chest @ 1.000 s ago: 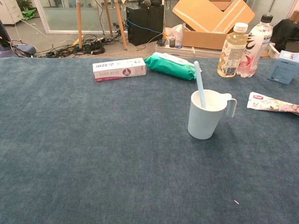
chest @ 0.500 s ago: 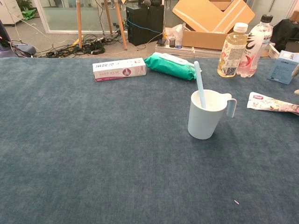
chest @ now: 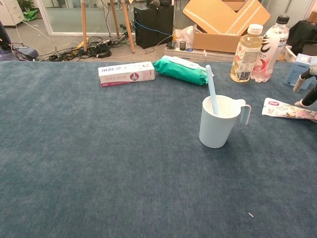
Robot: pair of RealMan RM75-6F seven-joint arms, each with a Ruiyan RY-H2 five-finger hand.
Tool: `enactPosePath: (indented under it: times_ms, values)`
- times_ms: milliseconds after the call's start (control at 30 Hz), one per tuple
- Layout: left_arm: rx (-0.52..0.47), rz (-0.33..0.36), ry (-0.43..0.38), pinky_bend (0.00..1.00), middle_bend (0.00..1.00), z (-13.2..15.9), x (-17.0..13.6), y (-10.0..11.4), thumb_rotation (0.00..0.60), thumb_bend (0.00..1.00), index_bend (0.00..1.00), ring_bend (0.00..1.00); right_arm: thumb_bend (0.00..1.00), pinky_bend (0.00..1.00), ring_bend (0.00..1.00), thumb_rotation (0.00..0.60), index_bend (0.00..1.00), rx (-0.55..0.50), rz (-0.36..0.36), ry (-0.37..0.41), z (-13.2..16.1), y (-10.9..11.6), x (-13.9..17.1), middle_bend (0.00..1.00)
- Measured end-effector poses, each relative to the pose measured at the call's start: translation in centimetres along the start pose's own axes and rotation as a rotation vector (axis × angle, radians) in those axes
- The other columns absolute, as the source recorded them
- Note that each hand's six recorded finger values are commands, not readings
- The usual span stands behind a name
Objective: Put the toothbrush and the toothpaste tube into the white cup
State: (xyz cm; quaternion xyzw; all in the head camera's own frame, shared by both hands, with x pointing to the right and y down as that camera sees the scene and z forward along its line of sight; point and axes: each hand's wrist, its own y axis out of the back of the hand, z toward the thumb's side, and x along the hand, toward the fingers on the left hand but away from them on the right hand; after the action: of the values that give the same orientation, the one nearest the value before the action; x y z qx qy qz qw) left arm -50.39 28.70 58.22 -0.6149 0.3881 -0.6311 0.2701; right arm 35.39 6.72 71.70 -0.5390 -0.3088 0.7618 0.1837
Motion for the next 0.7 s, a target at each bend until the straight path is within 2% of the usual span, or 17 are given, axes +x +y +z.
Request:
enactPosePath:
  times_ms: [300,700]
  values:
    - [-0.006,-0.002,0.007,0.11,0.27,-0.2,-0.2,-0.1,0.600,0.15,0.63,0.21,0.22,0.11,0.00,0.600,0.31,-0.002,0.053,-0.009,1.0,-1.2,-1.1,0.00]
    - [-0.012,-0.004,0.016,0.11,0.27,-0.5,-0.3,-0.3,0.600,0.15,0.63,0.21,0.23,0.11,0.00,0.600,0.35,0.021,0.073,-0.014,2.3,-2.2,-2.2,0.00]
